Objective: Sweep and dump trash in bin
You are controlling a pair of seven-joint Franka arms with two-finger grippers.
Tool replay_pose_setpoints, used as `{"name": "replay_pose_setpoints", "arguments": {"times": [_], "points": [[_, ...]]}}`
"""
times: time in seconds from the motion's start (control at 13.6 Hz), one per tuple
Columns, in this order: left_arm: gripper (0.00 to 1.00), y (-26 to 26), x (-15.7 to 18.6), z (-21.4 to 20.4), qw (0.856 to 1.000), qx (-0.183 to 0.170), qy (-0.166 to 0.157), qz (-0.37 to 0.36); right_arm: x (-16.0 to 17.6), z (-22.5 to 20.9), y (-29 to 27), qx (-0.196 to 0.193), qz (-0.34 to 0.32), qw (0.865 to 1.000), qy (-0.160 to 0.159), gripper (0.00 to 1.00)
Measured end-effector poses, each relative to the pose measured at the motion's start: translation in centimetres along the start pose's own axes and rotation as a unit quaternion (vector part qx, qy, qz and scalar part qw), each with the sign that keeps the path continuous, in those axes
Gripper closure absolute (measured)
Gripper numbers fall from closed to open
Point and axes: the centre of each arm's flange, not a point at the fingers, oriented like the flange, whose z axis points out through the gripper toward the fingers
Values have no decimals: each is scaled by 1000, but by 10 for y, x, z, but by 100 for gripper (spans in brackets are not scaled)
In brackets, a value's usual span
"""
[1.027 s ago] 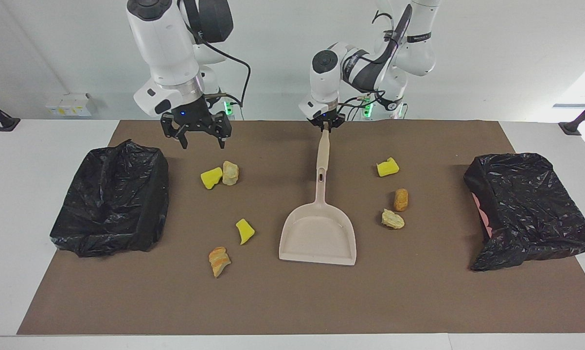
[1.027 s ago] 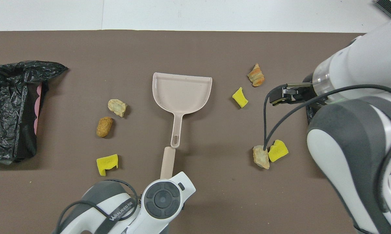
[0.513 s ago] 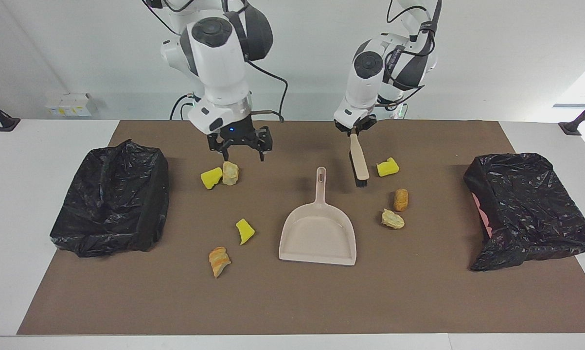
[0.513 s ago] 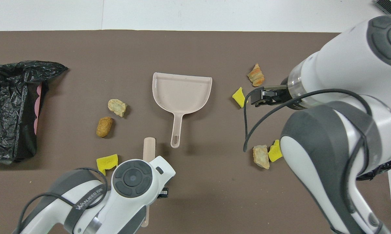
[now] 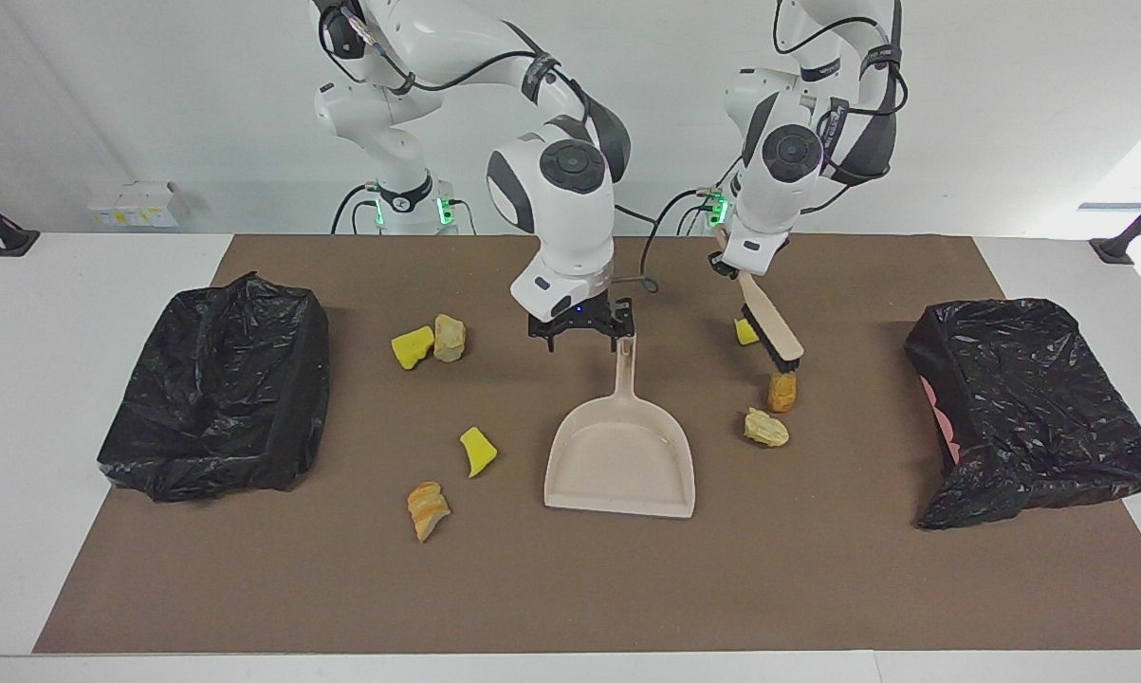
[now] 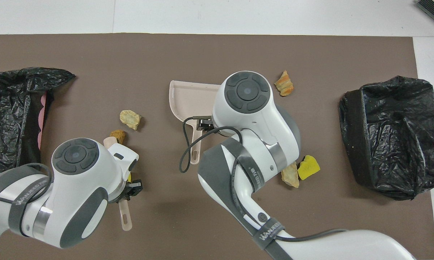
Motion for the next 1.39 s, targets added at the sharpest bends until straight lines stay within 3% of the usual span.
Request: {"name": "replay_pose_setpoints", "arguments": {"times": [0.22,0.37,0.81,0.95,1.17,1.39], "points": [[74,-6,-4,11,994,12,-10,-106,-14,26,-32,0,-3,1000,-1,0],[74,-16,-8,25,991,7,-19,-133,-14,42,-40,-3,-5,1000,-7,0],[74,-15,-9,59,986,-57,-14,-157,-10,60,-41,-3,0,1000,-19,0],[74,-10,-2,55,983,-89,3,-163,-10,65,-42,-4,0,1000,-23,9],[74,-11,27,44,976,-132,15,-171,-11,69,-43,1,5,1000,-31,16],[74,-1,61,17,974,-152,22,-166,-12,72,-43,2,7,999,-36,19]]}}
